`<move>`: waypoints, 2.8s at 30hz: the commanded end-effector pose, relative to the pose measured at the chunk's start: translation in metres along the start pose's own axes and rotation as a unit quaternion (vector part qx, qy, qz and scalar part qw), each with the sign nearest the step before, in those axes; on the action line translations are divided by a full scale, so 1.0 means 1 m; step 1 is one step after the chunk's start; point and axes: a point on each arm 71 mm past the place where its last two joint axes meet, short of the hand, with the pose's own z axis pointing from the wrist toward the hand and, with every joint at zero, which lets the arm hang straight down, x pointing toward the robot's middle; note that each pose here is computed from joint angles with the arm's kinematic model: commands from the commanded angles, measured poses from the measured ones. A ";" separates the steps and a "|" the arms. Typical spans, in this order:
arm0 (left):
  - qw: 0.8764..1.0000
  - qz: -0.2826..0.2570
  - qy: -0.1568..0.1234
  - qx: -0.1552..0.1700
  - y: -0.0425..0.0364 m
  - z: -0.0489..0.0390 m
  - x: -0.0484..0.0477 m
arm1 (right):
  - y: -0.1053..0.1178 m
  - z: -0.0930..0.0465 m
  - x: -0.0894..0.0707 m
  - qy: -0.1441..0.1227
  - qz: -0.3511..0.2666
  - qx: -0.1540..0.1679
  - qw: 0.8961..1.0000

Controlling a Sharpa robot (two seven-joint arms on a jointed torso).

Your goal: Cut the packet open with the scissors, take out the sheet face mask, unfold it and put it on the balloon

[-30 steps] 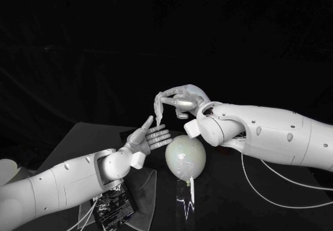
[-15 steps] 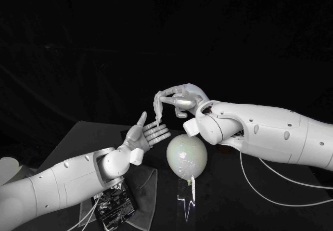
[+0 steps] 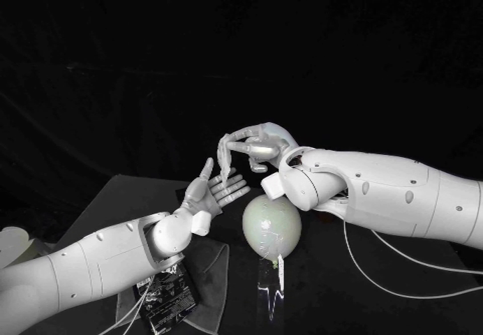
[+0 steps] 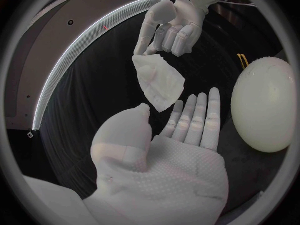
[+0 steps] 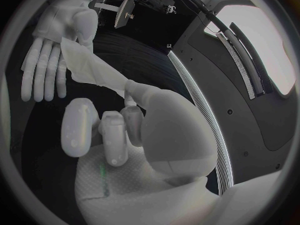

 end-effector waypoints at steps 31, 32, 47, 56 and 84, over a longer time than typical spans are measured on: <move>0.999 -0.012 0.023 0.029 -0.0074 0.0018 0.0089 | -0.033 -0.014 -0.032 -0.023 -0.003 0.041 0.999; 0.999 -0.010 0.024 0.030 -0.0074 0.0019 0.0092 | -0.035 -0.015 -0.034 -0.025 -0.003 0.043 0.999; 0.998 0.062 0.022 0.015 -0.0037 0.0038 0.0125 | -0.045 -0.028 -0.041 -0.029 -0.002 0.052 0.998; 0.996 0.091 -0.009 0.012 -0.0034 0.0051 0.0084 | -0.046 -0.040 -0.039 -0.021 0.001 0.051 0.998; 1.000 0.015 0.014 -0.018 0.0054 0.0079 0.0068 | -0.026 -0.014 -0.014 -0.018 -0.009 0.014 1.000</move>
